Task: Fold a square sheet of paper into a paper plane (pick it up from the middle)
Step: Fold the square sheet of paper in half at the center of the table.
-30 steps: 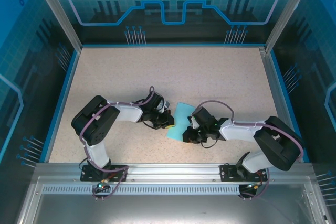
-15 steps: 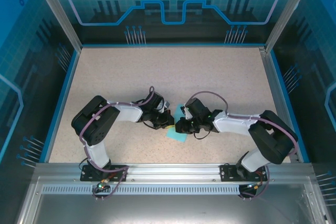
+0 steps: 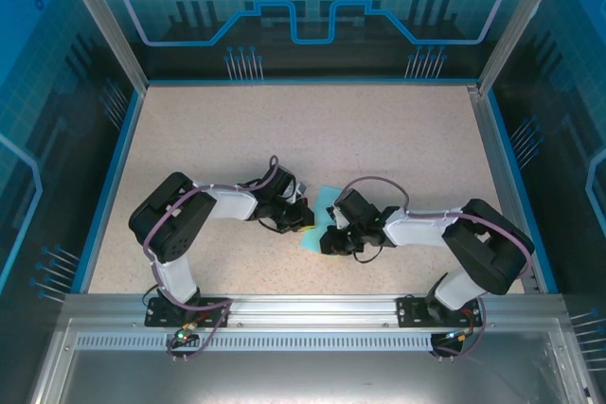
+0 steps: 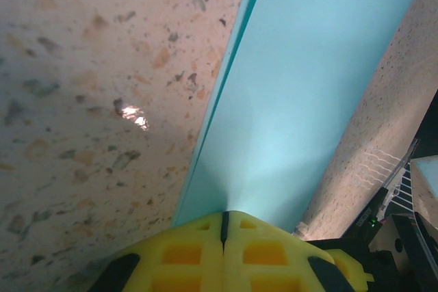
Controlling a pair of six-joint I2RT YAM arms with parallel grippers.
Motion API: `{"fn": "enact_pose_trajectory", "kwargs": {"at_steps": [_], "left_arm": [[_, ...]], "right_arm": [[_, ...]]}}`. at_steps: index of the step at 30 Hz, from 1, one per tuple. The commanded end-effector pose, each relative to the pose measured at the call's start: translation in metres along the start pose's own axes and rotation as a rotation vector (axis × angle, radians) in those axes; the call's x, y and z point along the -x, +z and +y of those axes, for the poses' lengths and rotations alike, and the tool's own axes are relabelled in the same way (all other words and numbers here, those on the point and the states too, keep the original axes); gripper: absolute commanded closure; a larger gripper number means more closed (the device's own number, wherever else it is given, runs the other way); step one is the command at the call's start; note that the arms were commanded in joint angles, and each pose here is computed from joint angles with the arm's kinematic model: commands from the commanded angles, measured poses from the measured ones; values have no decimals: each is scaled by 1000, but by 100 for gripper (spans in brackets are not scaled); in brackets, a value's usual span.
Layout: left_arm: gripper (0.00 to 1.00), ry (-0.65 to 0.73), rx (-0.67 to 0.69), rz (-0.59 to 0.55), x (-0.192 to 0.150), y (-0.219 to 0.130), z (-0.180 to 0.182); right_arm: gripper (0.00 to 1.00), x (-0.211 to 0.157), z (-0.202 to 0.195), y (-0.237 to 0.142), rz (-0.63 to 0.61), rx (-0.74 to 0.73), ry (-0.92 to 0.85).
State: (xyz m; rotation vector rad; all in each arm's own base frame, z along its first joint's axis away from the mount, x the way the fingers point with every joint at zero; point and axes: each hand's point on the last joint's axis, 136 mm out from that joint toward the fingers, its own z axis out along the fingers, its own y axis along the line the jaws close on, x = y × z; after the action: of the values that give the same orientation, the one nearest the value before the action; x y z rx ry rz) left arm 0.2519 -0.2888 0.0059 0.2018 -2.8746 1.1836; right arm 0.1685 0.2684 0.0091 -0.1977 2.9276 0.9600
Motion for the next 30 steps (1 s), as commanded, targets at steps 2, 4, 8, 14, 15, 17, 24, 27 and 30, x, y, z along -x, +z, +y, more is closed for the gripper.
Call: {"fn": "enact_pose_trajectory", "kwargs": {"at_steps": [2, 4, 8, 14, 15, 17, 24, 27, 30], "left_arm": [[97, -196, 391, 51, -40, 5, 110], [97, -194, 391, 50, -40, 5, 110], [97, -193, 389, 47, -39, 5, 109], [97, -186, 385, 46, -37, 5, 105], [97, -185, 385, 47, -37, 5, 104], [97, -176, 380, 47, -36, 5, 100], [96, -134, 346, 43, -29, 5, 80], [95, -92, 292, 31, -21, 1, 56], [93, -23, 206, 5, -12, -10, 20]], "right_arm": [[87, -47, -31, -5, 122, -92, 42], [87, -45, -28, -12, 99, -78, 43], [86, -14, -6, -29, -37, -7, 24], [86, 38, 1, -43, -196, 19, 41], [86, 41, 0, -41, -196, 18, 47], [87, 46, 0, -36, -194, 21, 49], [89, 42, -19, -21, -168, -29, 93], [90, 35, -29, -14, -149, -52, 124], [90, 29, -37, -9, -134, -61, 147]]}}
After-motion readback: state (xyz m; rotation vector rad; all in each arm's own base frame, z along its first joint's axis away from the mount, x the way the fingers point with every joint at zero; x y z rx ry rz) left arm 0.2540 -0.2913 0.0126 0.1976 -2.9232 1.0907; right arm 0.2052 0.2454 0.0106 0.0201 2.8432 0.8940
